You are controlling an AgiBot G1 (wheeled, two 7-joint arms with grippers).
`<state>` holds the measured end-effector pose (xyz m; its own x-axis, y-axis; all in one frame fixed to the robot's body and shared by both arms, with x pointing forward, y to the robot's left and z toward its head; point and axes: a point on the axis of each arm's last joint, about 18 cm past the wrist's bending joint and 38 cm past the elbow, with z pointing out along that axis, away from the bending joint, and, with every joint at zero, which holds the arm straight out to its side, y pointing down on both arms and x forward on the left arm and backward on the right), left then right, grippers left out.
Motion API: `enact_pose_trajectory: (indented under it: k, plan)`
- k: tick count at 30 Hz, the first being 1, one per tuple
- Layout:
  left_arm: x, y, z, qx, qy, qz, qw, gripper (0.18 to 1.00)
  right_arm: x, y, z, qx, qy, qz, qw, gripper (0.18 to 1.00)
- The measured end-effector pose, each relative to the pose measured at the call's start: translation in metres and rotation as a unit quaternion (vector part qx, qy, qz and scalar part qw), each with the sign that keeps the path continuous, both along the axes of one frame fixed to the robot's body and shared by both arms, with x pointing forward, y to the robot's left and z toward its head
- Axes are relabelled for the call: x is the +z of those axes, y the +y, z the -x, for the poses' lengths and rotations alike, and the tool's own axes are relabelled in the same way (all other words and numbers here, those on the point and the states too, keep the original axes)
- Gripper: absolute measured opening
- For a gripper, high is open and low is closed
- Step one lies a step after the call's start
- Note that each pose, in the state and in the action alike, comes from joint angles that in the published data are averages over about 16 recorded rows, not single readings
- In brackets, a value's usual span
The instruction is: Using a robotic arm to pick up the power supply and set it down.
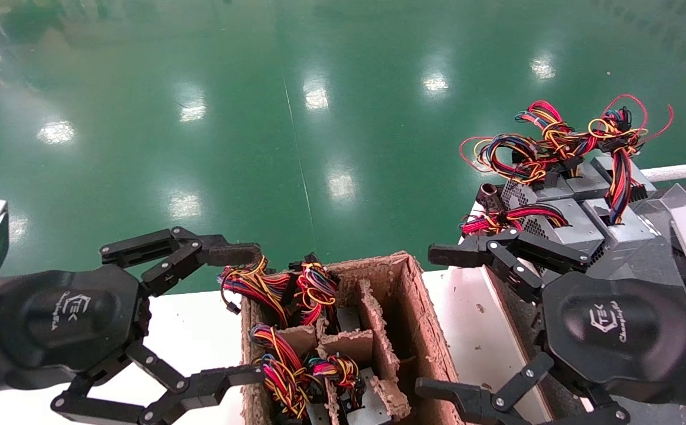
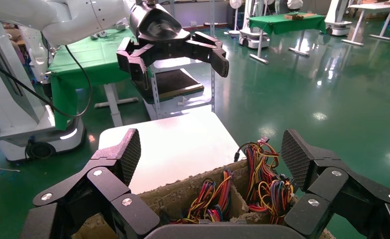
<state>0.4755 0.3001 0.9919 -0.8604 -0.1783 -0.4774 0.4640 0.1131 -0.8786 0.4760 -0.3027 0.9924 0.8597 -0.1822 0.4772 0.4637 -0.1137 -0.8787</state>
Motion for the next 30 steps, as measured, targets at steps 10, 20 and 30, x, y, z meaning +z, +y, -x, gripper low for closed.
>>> enact_pose_trajectory:
  k: [10,20,30]
  plan:
    - [0.0000,0.0000,0.0000,0.000,0.000,0.000,1.0000,0.833,0.0000,0.0000,0.0000,0.000,0.000,0.000,1.000,1.001]
    - [0.0001,0.0000,0.0001,0.000,0.000,0.000,1.0000,0.609,0.0000,0.0000,0.0000,0.000,0.000,0.000,1.000,1.001]
    - [0.0002,0.0000,0.0001,0.000,0.000,0.000,1.0000,0.388,0.0000,0.0000,0.0000,0.000,0.000,0.000,1.000,1.001]
